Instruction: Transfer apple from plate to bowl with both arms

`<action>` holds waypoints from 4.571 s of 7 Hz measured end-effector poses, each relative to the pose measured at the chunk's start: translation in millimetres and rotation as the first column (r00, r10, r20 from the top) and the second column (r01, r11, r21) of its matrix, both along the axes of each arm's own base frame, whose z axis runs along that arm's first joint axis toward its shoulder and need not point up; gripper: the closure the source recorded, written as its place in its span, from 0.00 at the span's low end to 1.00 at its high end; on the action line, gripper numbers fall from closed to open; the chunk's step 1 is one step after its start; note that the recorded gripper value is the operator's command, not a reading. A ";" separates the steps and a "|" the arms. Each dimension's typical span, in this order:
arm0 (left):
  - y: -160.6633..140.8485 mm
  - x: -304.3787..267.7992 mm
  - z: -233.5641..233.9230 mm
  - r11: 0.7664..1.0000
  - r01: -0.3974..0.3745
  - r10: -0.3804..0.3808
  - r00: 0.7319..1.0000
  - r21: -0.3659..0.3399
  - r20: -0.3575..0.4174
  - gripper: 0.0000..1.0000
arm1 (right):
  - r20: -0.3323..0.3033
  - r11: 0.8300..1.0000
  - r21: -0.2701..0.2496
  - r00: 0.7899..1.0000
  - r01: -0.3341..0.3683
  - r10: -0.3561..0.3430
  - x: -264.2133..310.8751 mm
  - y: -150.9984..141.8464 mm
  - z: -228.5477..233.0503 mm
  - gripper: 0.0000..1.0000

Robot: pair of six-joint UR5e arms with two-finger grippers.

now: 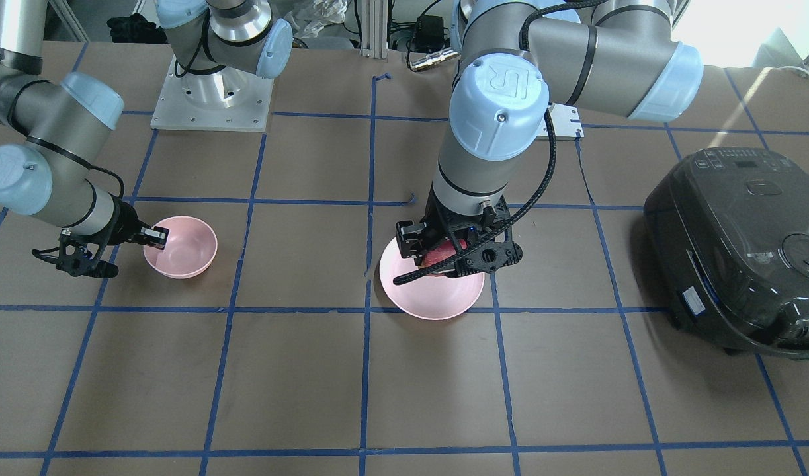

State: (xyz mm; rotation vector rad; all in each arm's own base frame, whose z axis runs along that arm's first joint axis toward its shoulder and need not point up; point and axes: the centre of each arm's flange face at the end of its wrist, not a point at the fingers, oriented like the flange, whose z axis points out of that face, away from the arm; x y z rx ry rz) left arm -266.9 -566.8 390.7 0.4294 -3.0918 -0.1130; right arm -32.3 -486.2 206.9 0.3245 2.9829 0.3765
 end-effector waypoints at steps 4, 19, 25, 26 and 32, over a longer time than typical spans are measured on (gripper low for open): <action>-1.3 -2.7 -7.3 1.000 -0.027 0.027 1.000 0.015 -0.002 1.00 | 0.148 0.991 0.037 0.980 0.128 -0.132 69.6 -7.3 10.7 1.00; 63.9 -164.6 -168.8 0.921 -0.344 0.373 0.915 0.184 -0.155 0.00 | -0.125 0.987 -0.155 0.990 0.050 -0.070 75.5 -54.1 123.6 0.00; 17.0 -108.7 -48.8 0.999 -0.039 0.045 0.985 0.037 -0.168 0.00 | -0.152 0.961 -0.273 0.985 0.035 -0.079 76.0 -62.6 225.2 0.00; 22.6 -92.1 12.5 1.000 0.021 -0.018 0.985 0.019 -0.171 0.00 | -0.152 0.954 -0.297 0.986 0.026 -0.074 82.0 -54.4 242.5 0.00; 99.3 50.8 130.6 0.943 0.320 -0.319 0.947 -0.091 0.021 0.00 | -0.145 0.957 -0.260 0.985 -0.128 0.092 161.3 -12.6 279.0 0.00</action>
